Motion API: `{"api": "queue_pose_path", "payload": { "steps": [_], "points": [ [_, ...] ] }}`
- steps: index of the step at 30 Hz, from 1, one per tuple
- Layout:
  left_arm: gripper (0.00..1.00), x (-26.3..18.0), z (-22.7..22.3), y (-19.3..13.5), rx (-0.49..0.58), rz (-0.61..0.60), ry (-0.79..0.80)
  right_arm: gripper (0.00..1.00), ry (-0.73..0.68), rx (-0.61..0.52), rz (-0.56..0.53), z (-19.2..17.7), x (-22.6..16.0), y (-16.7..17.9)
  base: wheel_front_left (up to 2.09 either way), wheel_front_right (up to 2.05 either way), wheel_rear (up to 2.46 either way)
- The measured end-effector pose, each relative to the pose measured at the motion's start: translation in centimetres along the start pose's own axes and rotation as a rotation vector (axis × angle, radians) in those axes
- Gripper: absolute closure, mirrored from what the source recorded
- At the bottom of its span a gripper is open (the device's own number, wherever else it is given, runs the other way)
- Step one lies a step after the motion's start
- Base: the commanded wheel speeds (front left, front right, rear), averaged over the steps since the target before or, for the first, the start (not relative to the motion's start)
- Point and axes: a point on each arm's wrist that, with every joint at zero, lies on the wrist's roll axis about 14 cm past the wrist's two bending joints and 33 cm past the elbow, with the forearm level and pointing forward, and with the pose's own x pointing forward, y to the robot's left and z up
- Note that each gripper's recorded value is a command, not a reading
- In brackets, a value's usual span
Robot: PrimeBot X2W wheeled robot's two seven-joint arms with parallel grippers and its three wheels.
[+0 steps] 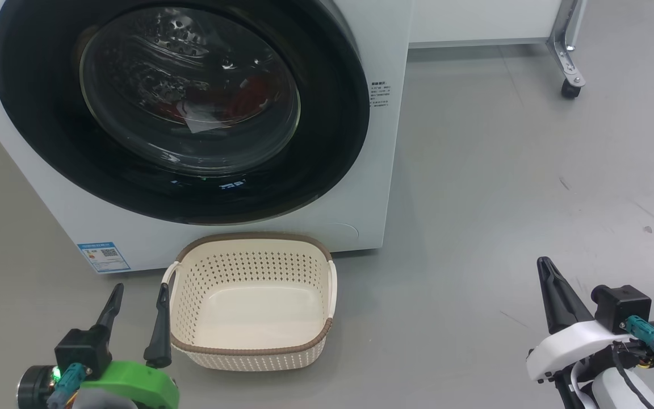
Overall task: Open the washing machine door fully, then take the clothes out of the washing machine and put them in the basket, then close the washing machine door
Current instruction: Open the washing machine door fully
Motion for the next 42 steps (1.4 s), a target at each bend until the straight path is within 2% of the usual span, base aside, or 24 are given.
{"api": "queue_pose_path", "payload": {
  "steps": [13, 26, 29, 37, 42],
  "points": [
    [0.00, -0.1, -0.1, 0.2, -0.007, 0.008, 0.000, 1.00, 0.013, 0.004, 0.007, -0.4, 0.1, 0.1, 0.00, 0.00, 0.00],
    [0.00, 0.4, -0.5, 0.5, -0.010, 0.015, 0.012, 1.00, 0.008, 0.232, -0.039, -0.7, 1.7, -0.4, 0.00, 0.00, 0.00],
    [0.00, 0.8, -0.6, 0.6, -0.012, 0.015, 0.013, 1.00, -0.019, 0.318, -0.049, 0.0, 2.8, -0.5, 0.00, 0.00, 0.00],
    [0.00, 1.8, -0.7, 0.7, -0.002, 0.013, 0.016, 1.00, -0.005, 0.734, -0.089, -0.1, 6.0, 0.1, 0.00, 0.00, 0.00],
    [0.00, 2.6, -0.9, 1.1, -0.005, 0.023, 0.017, 1.00, 0.036, 0.915, -0.070, -0.1, 8.5, 0.6, 0.00, 0.00, 0.00]
  ]
}}
